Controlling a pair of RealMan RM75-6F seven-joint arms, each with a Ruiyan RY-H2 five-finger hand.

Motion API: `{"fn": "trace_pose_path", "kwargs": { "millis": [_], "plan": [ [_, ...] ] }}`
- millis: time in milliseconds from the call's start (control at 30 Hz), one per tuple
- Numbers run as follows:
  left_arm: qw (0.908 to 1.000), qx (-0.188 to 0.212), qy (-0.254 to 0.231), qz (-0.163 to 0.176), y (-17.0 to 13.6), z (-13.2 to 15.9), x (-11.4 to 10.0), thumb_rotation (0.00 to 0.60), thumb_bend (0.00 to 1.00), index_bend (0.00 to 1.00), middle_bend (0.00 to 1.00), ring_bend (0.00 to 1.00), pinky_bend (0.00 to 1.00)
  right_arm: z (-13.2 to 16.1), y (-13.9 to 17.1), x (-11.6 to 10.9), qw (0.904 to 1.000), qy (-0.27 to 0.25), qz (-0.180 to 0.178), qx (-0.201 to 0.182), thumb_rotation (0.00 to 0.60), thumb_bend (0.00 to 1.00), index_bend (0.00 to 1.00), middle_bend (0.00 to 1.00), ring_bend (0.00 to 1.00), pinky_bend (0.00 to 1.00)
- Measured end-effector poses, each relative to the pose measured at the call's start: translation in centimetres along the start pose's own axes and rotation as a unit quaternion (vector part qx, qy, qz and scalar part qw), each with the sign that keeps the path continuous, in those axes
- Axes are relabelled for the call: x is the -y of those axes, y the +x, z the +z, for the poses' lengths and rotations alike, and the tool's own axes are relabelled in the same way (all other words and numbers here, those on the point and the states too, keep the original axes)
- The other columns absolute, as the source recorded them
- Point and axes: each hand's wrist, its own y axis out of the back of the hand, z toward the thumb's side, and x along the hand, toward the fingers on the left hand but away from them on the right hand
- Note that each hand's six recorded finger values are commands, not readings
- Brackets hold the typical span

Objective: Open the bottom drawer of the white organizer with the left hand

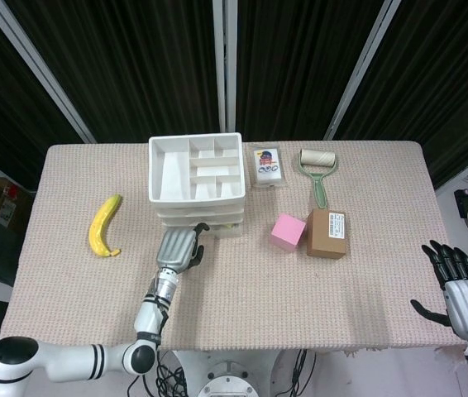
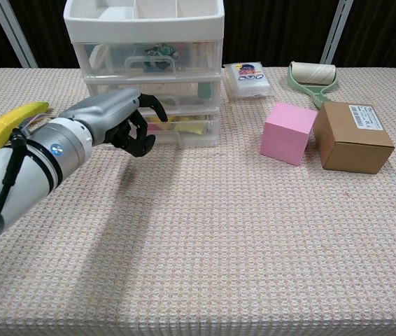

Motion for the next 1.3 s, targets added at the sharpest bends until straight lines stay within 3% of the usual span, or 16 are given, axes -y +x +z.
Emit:
{"fn": "trace_pose_path", "kwargs": {
  "millis": [133,600,933,1300],
  "plan": [
    [0.9994,0.002,0.034,0.005,0.1,-0.1,0.2,0.600,0.50,0.26,0.70,0.90,1.00,0.0,0.0,0.1,1.0000,-0.001,0.001,0.000,0.600,0.08,0.00,0.00,0.00,0.00],
    [0.9987,0.015,0.013,-0.047,-0.5,0.2,0.2,0.600,0.52,0.38,0.72,0.90,1.00,-0.2,-0.2,0.2,1.0000,-0.002,0.003,0.002,0.600,0.08,0.00,0.00,0.00,0.00],
    [0.9934,0.045,-0.016,-0.104,-3.1,0.4,0.0,0.600,0.52,0.38,0.72,0.90,1.00,-0.2,-0.3,0.1,1.0000,-0.001,0.003,0.004,0.600,0.08,0.00,0.00,0.00,0.00],
    [0.9878,0.080,-0.007,-0.134,-6.1,0.9,0.5,0.600,0.52,0.38,0.72,0.90,1.00,-0.2,-0.3,0.2,1.0000,0.000,0.005,0.007,0.600,0.08,0.00,0.00,0.00,0.00]
  ]
}}
